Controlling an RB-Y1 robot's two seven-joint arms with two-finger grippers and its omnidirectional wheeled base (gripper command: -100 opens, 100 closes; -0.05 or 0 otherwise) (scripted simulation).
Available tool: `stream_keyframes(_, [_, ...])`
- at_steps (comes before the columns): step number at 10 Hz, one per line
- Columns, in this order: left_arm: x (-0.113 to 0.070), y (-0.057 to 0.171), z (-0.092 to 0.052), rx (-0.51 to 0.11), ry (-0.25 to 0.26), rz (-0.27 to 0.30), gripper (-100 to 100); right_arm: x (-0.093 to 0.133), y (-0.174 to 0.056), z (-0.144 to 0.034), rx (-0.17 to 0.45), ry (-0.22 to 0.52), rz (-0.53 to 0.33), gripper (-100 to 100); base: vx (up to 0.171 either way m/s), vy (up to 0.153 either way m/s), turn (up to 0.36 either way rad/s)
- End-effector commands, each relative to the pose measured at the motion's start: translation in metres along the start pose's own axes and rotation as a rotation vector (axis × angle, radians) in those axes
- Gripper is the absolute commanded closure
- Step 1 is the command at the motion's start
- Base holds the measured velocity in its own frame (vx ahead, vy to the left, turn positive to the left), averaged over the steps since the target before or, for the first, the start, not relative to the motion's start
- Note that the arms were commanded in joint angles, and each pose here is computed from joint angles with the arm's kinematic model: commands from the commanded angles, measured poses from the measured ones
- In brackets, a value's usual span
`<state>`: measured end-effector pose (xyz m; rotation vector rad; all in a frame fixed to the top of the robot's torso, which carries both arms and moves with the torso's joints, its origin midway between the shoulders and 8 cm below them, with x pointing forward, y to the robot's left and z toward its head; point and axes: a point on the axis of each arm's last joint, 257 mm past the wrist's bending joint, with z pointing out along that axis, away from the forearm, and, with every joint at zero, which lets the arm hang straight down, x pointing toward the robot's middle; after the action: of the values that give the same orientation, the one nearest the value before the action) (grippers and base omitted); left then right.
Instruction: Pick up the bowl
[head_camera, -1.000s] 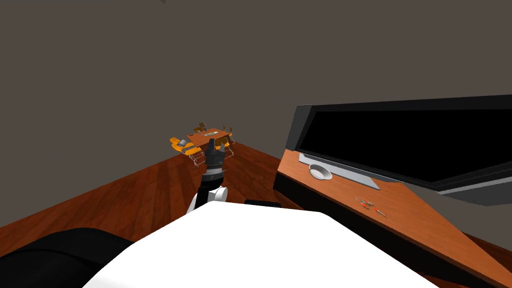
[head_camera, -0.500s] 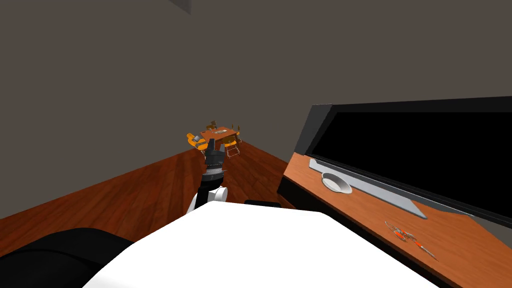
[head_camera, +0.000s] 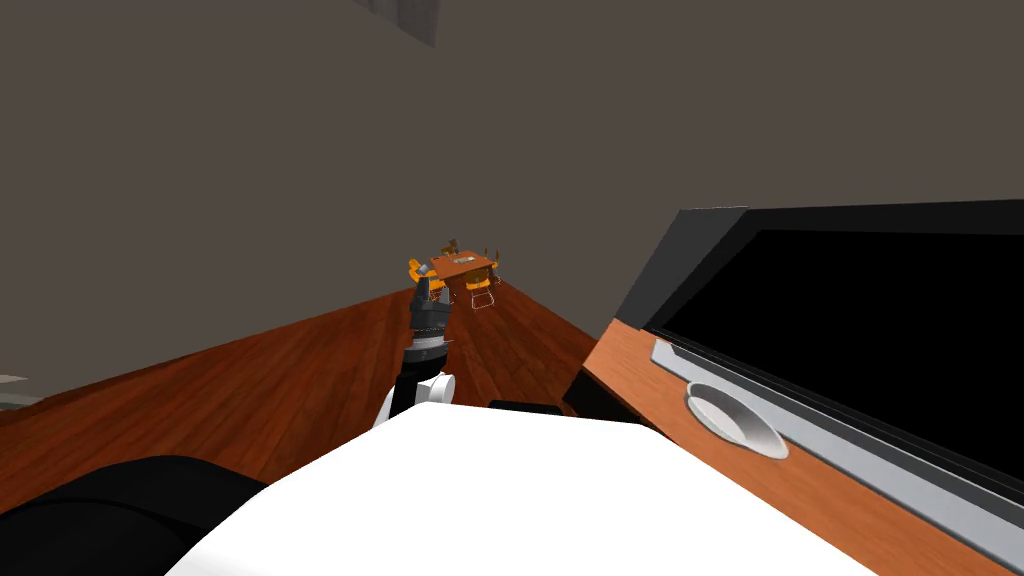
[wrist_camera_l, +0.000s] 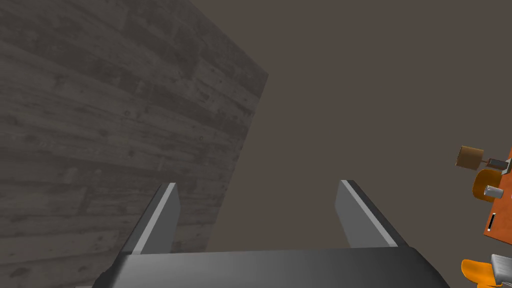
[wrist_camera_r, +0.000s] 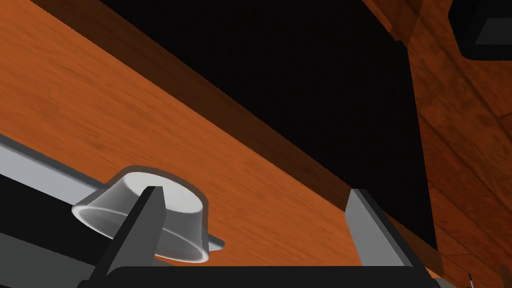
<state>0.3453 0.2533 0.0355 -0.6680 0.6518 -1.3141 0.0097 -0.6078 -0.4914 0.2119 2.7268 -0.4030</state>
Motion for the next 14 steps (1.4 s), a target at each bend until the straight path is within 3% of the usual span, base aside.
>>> stream_keyframes(1, [0.000, 0.000, 0.000, 0.000, 0.000, 0.000, 0, 0.018, -0.025, -0.004, 0.056, 0.042, -0.040, -100, 0.117, -0.067, 0.392])
stream_keyframes(5, [0.000, 0.000, 0.000, 0.000, 0.000, 0.000, 0, 0.050, -0.051, -0.004, 0.131, 0.112, -0.090, -100, 0.108, -0.107, 0.314])
stream_keyframes(8, [0.000, 0.000, 0.000, 0.000, 0.000, 0.000, 0, 0.067, -0.044, 0.002, 0.142, 0.140, -0.096, -100, 0.093, -0.137, 0.266])
stream_keyframes(9, [0.000, 0.000, 0.000, 0.000, 0.000, 0.000, 0, 0.068, -0.034, 0.007, 0.130, 0.138, -0.088, -100, 0.133, -0.190, 0.195])
stream_keyframes(10, [0.000, 0.000, 0.000, 0.000, 0.000, 0.000, 0, 0.066, -0.039, 0.004, 0.134, 0.136, -0.091, -100, 0.061, -0.088, 0.042])
stream_keyframes(11, [0.000, 0.000, 0.000, 0.000, 0.000, 0.000, 0, 0.066, -0.038, 0.005, 0.134, 0.136, -0.092, 0, 0.011, -0.018, 0.001])
stream_keyframes(12, [0.000, 0.000, 0.000, 0.000, 0.000, 0.000, 0, 0.067, -0.041, 0.007, 0.137, 0.135, -0.088, -100, 0.001, -0.005, 0.039])
stream_keyframes(14, [0.000, 0.000, 0.000, 0.000, 0.000, 0.000, 0, 0.070, -0.045, 0.012, 0.142, 0.135, -0.081, -100, -0.013, 0.009, 0.048])
